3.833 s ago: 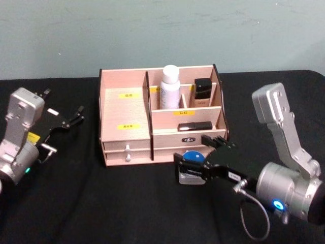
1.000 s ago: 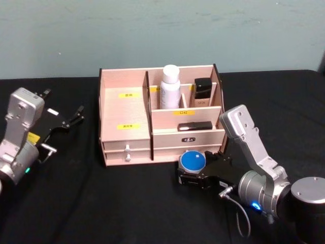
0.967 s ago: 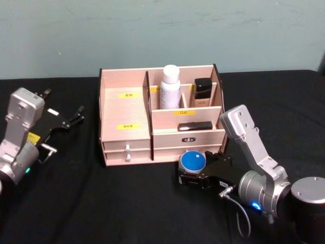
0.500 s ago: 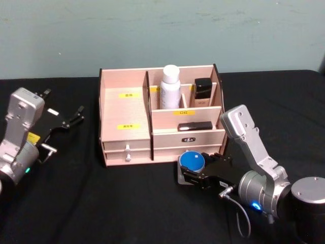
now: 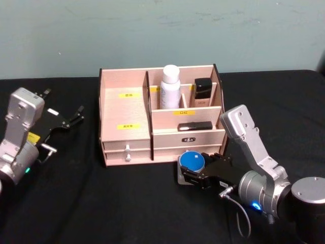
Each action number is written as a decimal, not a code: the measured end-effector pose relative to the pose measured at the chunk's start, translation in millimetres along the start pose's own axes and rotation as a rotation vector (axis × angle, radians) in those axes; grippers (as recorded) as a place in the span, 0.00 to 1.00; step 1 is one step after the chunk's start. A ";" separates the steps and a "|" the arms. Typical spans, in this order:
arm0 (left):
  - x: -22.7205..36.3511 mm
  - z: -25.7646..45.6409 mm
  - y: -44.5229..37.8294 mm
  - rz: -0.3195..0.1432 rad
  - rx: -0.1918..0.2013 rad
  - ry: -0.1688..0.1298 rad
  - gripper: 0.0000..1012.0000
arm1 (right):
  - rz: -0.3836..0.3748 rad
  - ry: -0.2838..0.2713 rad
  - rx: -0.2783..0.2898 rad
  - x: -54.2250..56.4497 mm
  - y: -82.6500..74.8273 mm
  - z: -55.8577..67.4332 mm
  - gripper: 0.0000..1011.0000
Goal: Pick up the facial cleanser and watermelon frost from the table and place them into the tiered storage box.
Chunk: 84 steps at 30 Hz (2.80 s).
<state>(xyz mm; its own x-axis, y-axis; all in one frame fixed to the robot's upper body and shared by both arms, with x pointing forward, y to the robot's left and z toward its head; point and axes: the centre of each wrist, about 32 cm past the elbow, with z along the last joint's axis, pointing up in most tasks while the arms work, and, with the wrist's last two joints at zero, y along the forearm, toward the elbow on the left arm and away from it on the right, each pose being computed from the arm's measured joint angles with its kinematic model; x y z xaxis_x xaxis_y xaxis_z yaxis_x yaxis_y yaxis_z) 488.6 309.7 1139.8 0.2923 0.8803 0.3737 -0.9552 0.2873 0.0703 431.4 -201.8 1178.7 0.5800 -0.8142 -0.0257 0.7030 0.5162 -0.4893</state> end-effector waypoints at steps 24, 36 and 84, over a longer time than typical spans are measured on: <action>0.0 0.0 0.0 0.000 0.000 0.000 1.00 | 0.157 -0.102 0.164 -8.2 -7.3 58.6 0.70; 0.0 0.0 0.0 0.000 0.000 0.000 1.00 | 0.226 -0.155 0.196 -25.6 20.5 87.5 0.70; 0.0 0.0 0.0 0.000 0.000 0.000 1.00 | 0.162 -0.152 0.161 -13.1 85.6 110.0 0.70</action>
<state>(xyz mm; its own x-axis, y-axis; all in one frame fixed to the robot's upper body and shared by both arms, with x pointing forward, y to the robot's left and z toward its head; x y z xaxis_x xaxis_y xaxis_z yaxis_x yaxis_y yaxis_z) 488.6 309.7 1139.8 0.2923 0.8803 0.3738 -0.9552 0.2873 0.0702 529.3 -117.7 1233.1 0.7368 -0.6746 0.0446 0.6452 0.6820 -0.3444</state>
